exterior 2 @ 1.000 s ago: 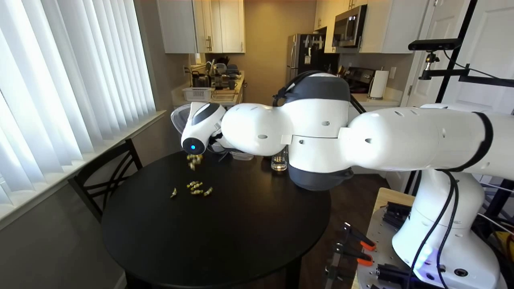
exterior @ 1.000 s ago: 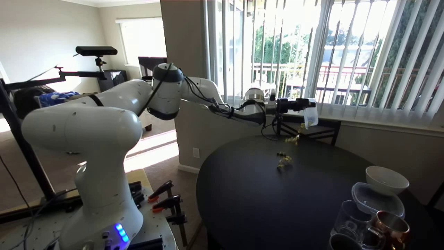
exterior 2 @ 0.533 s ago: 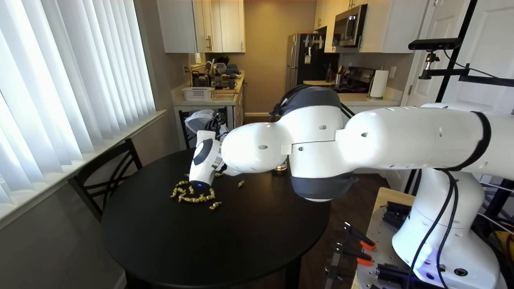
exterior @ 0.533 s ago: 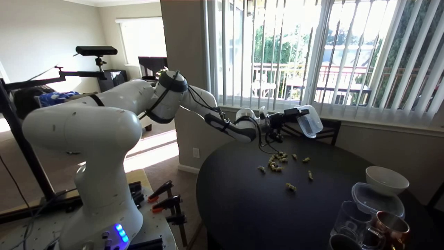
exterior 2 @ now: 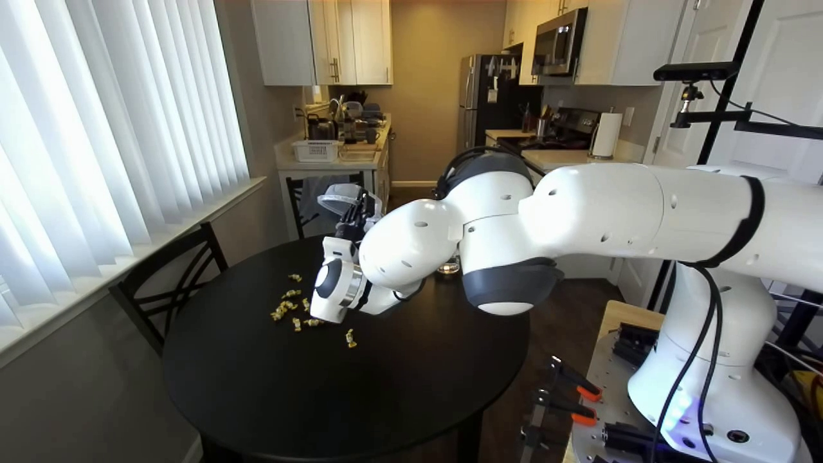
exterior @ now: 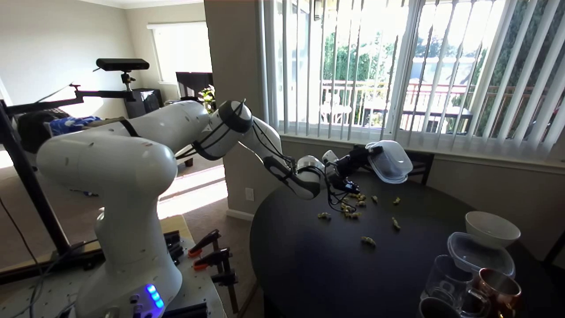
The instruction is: Pour the contents from the bowl onto the table
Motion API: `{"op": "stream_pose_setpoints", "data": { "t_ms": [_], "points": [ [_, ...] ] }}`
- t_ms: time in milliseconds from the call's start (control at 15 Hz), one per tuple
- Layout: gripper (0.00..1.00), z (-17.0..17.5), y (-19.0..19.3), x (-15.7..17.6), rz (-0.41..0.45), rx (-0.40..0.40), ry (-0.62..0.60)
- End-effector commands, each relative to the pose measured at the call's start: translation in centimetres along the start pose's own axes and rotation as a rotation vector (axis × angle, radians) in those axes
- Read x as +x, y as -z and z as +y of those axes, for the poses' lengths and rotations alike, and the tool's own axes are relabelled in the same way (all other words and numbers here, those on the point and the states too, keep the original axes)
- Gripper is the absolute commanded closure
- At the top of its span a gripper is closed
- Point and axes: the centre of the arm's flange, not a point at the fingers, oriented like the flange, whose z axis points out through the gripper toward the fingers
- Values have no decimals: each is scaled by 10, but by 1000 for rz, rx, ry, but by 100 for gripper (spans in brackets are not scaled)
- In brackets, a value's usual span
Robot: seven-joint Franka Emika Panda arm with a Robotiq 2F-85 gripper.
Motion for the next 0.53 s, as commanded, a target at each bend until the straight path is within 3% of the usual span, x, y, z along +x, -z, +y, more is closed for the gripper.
{"op": "stream_pose_setpoints", "data": {
  "t_ms": [0, 67, 267, 467],
  "points": [
    [68, -10, 4, 5, -74, -9, 39],
    [89, -5, 6, -2, -29, -6, 3],
    [69, -8, 7, 1, -66, -5, 2],
    [68, -8, 6, 3, -72, -5, 0]
  ]
}}
